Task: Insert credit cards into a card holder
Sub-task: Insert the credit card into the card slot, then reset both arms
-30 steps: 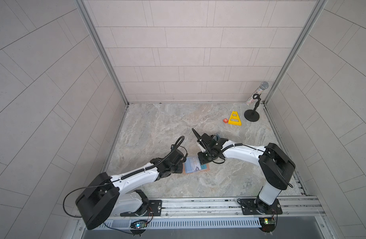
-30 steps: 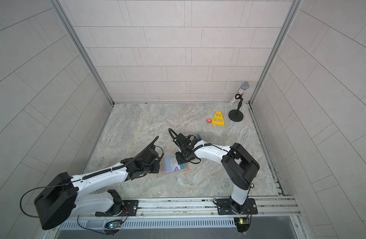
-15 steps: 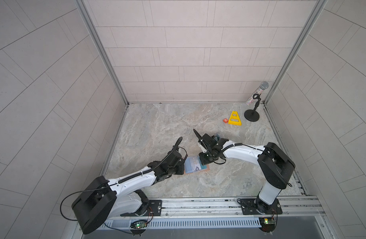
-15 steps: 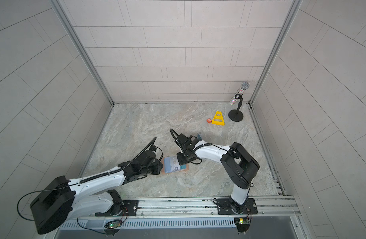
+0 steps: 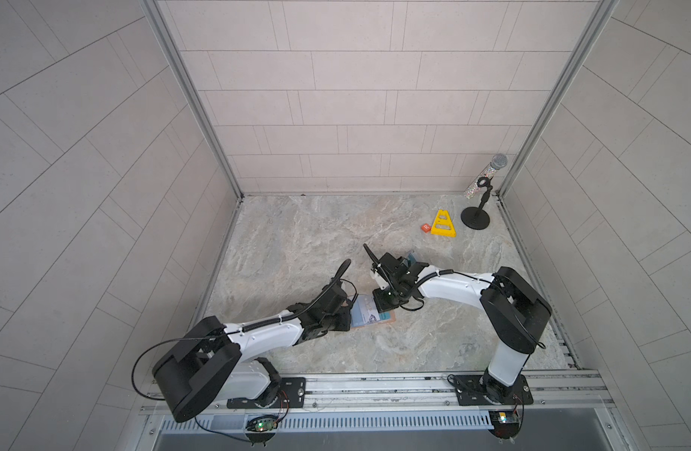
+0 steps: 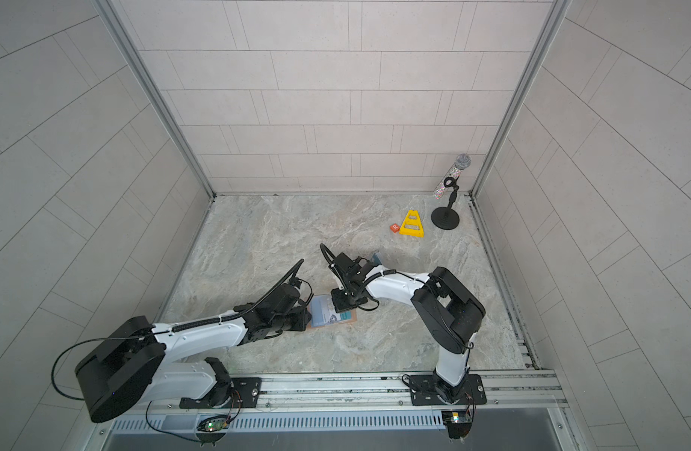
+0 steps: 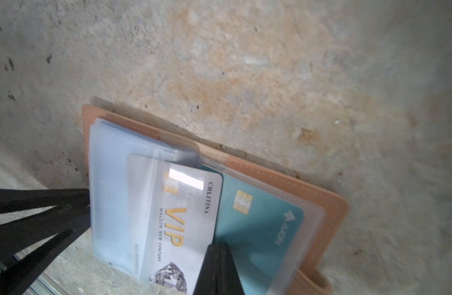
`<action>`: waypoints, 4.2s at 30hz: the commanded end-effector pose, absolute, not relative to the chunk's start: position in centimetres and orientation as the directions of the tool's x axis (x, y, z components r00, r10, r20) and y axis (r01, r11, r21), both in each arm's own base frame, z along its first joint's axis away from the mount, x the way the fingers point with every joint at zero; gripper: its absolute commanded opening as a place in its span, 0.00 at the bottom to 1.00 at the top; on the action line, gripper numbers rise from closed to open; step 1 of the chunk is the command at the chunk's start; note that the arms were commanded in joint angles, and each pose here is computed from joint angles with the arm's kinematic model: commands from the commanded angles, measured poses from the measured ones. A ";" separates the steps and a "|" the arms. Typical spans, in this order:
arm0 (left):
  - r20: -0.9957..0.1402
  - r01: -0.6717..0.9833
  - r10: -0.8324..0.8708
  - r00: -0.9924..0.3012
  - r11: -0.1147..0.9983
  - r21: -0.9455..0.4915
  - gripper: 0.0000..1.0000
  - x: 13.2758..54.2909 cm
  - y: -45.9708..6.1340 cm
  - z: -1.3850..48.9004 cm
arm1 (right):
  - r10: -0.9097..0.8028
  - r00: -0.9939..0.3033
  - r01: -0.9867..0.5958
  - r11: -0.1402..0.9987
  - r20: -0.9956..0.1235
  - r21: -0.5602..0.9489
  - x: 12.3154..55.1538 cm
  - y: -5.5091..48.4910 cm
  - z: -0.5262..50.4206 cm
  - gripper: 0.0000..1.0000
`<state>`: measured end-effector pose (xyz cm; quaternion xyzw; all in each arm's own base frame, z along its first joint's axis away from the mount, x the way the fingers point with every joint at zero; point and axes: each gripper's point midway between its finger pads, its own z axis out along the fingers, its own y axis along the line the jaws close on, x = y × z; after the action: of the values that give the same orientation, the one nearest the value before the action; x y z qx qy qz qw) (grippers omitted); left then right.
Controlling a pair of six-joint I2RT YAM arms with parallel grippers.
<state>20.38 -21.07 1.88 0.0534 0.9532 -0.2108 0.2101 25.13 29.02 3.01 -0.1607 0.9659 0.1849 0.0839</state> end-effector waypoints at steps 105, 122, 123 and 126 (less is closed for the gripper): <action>-0.698 0.104 0.110 -0.707 0.993 0.051 0.50 24.6 -13.3 11.9 | -0.252 -0.779 -0.384 0.915 -0.574 0.120 28.3 25.0 11.4 0.43; -0.908 -0.465 0.197 -0.370 0.807 0.365 0.70 28.9 0.1 20.0 | -0.136 -0.518 0.333 0.877 -0.845 -0.346 32.3 0.8 19.0 0.48; -0.913 -0.474 0.188 -0.363 0.806 0.354 0.71 29.1 0.6 19.6 | -0.110 -0.509 0.370 0.868 -0.854 -0.333 32.3 -0.4 18.8 0.49; -0.916 -0.495 0.137 -0.378 0.806 0.325 0.73 29.6 2.2 18.2 | -0.049 -0.487 0.447 0.844 -0.872 -0.297 32.1 -3.0 17.2 0.48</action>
<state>28.77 1.26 17.22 -0.0863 0.7952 0.2939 0.5233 31.97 -1.15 16.87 0.0881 0.8486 -0.2315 0.4674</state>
